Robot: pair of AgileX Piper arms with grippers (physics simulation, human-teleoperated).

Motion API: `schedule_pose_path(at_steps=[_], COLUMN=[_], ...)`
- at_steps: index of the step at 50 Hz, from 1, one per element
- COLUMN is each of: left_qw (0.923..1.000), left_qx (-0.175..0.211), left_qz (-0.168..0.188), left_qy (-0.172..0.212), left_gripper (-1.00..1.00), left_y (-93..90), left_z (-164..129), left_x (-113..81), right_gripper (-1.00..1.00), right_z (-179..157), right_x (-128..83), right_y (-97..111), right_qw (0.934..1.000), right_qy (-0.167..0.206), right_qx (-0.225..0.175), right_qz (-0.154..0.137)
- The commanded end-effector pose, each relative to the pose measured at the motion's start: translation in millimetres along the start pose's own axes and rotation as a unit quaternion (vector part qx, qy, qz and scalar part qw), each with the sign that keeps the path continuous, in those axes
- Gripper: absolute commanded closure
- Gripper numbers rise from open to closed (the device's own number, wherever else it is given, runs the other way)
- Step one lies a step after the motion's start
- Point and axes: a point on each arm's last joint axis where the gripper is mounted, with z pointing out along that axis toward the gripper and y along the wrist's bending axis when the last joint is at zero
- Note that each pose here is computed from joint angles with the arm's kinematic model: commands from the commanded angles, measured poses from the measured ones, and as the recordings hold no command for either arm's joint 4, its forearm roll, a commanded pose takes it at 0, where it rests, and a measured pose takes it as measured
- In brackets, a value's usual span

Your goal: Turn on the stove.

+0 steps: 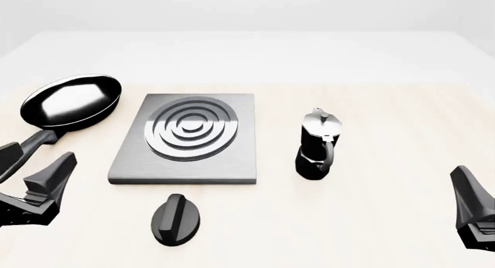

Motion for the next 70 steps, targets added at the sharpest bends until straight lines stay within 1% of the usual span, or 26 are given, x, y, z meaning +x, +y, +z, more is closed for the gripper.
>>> schedule_pose_path(at_steps=[1,2,3,6,7,8,10,12,16,19,20,24,27,30,32,33,35,37,42,43,49,56,60,62,70], left_qw=[0.9973,0.9953,0.9955,0.9952,0.9948,0.9935,0.9931,0.9907,0.9891,0.9860,0.9856,0.9827,0.9830,0.9817,0.9794,0.9796,0.9773,0.9776,0.9746,0.9726,0.9702,0.9652,0.9646,0.9628,0.9622], left_qx=[0.044,0.048,0.051,0.056,0.060,0.065,0.071,0.080,0.093,0.102,0.102,0.117,0.122,0.127,0.135,0.135,0.143,0.142,0.153,0.158,0.163,0.164,0.164,0.165,0.159], left_qz=[-0.003,-0.027,-0.018,-0.018,-0.011,-0.022,-0.017,-0.026,-0.025,-0.038,-0.044,-0.050,-0.046,-0.047,-0.052,-0.051,-0.054,-0.053,-0.057,-0.063,-0.066,-0.074,-0.075,-0.079,-0.083], left_qy=[0.059,0.079,0.078,0.078,0.081,0.090,0.092,0.107,0.112,0.126,0.127,0.135,0.129,0.134,0.141,0.140,0.147,0.145,0.153,0.159,0.167,0.190,0.192,0.199,0.205], left_gripper=[-1.00,-1.00,-1.00,-1.00,-1.00,-1.00,-1.00,-1.00,-1.00,-1.00,-1.00,-1.00,-1.00,-1.00,-1.00,-1.00,-1.00,-1.00,-1.00,-1.00,-1.00,-1.00,-1.00,-1.00,-1.00], left_y=[-7.4,-9.2,-9.4,-10.3,-11.0,-12.6,-13.5,-16.6,-20.0,-23.8,-24.1,-29.0,-29.8,-32.2,-35.9,-35.7,-39.5,-39.2,-44.1,-46.9,-50.2,-55.4,-56.4,-58.2,-58.3], left_z=[18.9,25.6,24.9,22.6,22.7,24.9,23.6,26.8,26.3,31.2,31.9,34.9,33.3,35.7,39.0,39.3,42.0,41.6,45.1,47.1,49.6,56.4,58.3,59.8,64.0], left_x=[-15.3,-15.5,-16.7,-20.9,-21.6,-22.8,-24.0,-20.8,-20.2,-20.5,-21.6,-24.5,-26.8,-25.6,-24.1,-24.3,-22.4,-23.0,-22.2,-21.5,-17.8,-4.9,-2.5,0.2,7.3], right_gripper=[-1.00,-1.00,-1.00,-1.00,-1.00,-1.00,-1.00,-1.00,-1.00,-1.00,-1.00,-1.00,-1.00,-1.00,-1.00,-1.00,-1.00,-1.00,-1.00,-1.00,-1.00,-1.00,-1.00,-1.00,-1.00], right_z=[0.7,0.4,0.5,1.0,1.1,1.0,0.5,0.4,0.9,0.9,1.2,1.3,2.5,2.9,3.3,3.5,4.2,4.1,3.7,3.5,3.1,2.4,1.7,1.6,1.7], right_x=[0.4,0.5,0.5,0.4,0.5,0.6,0.6,0.8,0.7,0.9,0.9,1.1,1.1,1.3,1.3,1.3,1.3,1.3,1.4,1.3,1.2,1.1,1.2,1.2,1.3], right_y=[0.0,-0.1,0.0,0.0,0.0,0.0,0.0,-0.1,0.0,0.0,0.0,0.0,0.2,0.3,0.3,0.3,0.4,0.4,0.4,0.3,0.4,0.4,0.5,0.5,0.7], right_qw=[1.0000,1.0000,1.0000,1.0000,1.0000,1.0000,1.0000,1.0000,1.0000,1.0000,1.0000,1.0000,1.0000,0.9999,0.9999,0.9999,0.9999,0.9999,0.9999,0.9999,0.9999,0.9999,0.9999,0.9999,0.9998], right_qy=[0.003,0.003,0.003,0.004,0.004,0.005,0.004,0.004,0.005,0.006,0.007,0.008,0.009,0.010,0.011,0.011,0.012,0.012,0.012,0.011,0.010,0.009,0.008,0.008,0.009], right_qx=[0.000,0.000,0.000,0.000,0.000,0.000,0.000,0.001,0.000,0.000,0.000,0.000,-0.001,-0.002,-0.002,-0.002,-0.003,-0.003,-0.003,-0.003,-0.003,-0.004,-0.004,-0.004,-0.005], right_qz=[0.000,0.000,0.000,0.000,0.000,0.000,0.000,-0.001,-0.001,0.000,0.000,0.002,0.002,0.004,0.005,0.005,0.006,0.006,0.007,0.008,0.009,0.010,0.012,0.013,0.019])
